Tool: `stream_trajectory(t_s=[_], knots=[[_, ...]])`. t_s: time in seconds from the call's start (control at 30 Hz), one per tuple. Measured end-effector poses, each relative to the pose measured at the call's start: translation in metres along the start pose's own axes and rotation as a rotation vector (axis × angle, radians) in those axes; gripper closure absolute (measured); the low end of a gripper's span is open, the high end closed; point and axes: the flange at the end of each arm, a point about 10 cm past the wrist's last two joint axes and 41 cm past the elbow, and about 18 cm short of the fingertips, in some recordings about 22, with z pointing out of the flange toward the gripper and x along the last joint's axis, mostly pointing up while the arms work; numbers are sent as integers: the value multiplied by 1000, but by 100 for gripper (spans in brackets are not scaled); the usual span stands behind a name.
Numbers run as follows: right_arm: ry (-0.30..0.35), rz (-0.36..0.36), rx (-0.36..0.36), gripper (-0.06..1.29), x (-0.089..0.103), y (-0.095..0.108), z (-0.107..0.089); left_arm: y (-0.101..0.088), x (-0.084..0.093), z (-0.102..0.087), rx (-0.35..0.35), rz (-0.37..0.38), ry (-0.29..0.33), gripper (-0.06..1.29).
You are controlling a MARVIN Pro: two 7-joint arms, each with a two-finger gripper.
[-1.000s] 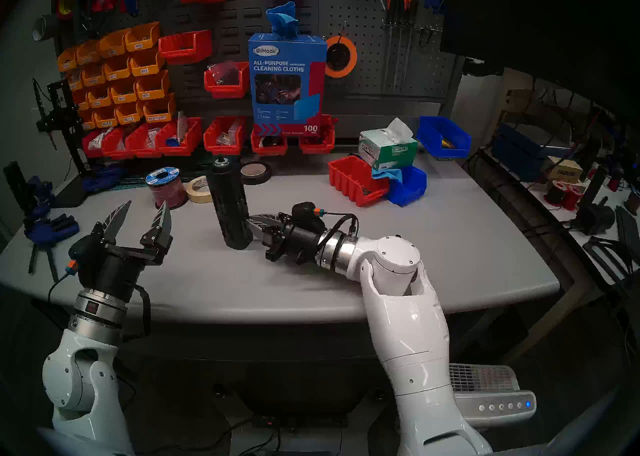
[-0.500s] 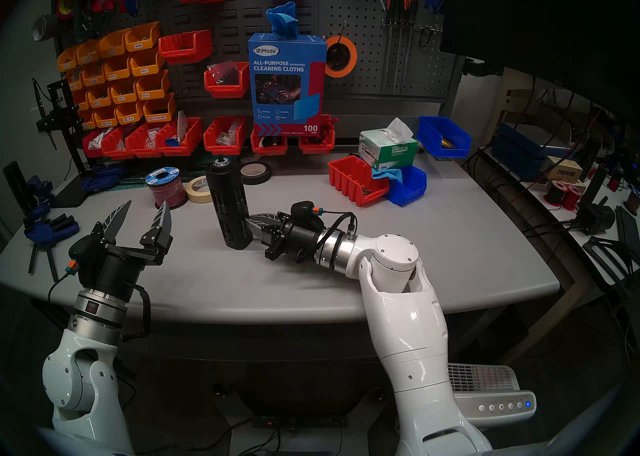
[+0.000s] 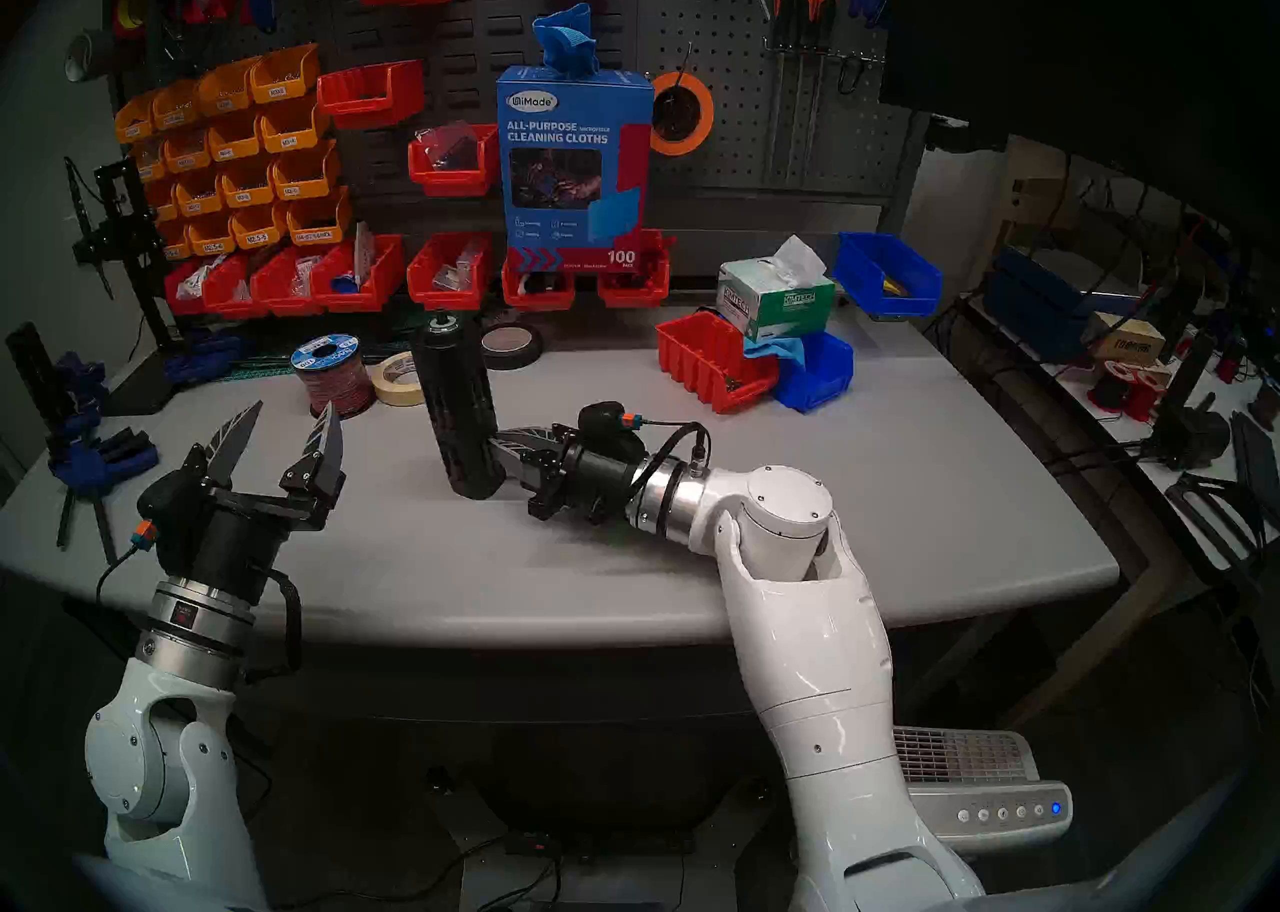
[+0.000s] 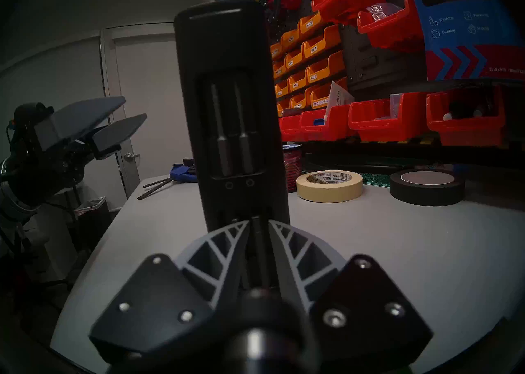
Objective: Pick a screwdriver bit and insert it into the screwdriver
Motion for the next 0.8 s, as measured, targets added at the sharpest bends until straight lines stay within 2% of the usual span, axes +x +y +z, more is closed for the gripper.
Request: stream_trajectory(t_s=[0.8], knots=[[-22, -9, -4, 97, -2, 3, 4, 0, 0, 0, 0, 0, 0, 0]])
